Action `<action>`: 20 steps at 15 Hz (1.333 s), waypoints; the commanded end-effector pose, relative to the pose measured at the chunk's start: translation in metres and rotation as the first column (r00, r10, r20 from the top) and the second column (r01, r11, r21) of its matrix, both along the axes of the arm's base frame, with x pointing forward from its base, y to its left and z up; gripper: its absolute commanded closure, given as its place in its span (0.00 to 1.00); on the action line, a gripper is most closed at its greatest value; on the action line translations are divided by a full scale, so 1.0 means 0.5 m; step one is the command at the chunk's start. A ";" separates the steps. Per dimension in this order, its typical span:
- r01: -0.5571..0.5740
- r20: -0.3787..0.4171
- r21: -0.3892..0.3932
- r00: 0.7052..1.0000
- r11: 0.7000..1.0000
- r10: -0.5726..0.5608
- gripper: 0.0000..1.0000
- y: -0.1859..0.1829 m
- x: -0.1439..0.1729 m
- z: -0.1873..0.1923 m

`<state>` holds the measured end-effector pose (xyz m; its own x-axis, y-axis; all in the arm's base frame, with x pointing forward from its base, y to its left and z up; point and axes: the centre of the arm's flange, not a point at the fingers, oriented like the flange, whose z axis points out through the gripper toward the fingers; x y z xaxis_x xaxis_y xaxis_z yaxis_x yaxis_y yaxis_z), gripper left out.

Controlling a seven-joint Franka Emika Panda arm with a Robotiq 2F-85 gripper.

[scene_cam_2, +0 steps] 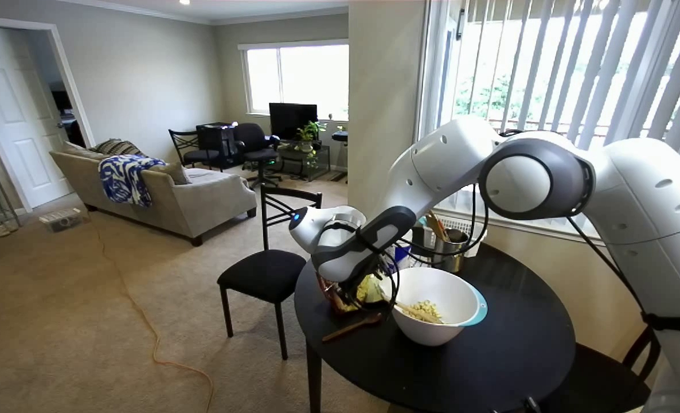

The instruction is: Stir the contents in the big white bowl

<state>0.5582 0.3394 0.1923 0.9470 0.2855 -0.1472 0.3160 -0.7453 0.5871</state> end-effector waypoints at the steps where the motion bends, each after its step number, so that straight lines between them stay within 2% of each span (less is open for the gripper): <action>1: 0.035 0.018 -0.085 0.999 0.996 -0.034 0.00 -0.003 0.029 -0.035; 5: 0.092 0.071 -0.097 0.994 0.991 -0.085 0.00 -0.015 0.048 -0.066; 8: 0.172 0.134 -0.103 0.978 0.980 -0.158 0.00 -0.031 0.056 -0.087; 14: 0.364 0.258 -0.095 0.908 0.926 -0.331 0.00 -0.072 0.035 -0.124; 20: 0.451 0.329 -0.100 0.856 0.887 -0.398 0.00 -0.078 0.021 -0.117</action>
<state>0.5811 0.3030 0.1252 0.9858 -0.1257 0.1110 -0.1671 -0.6828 0.7113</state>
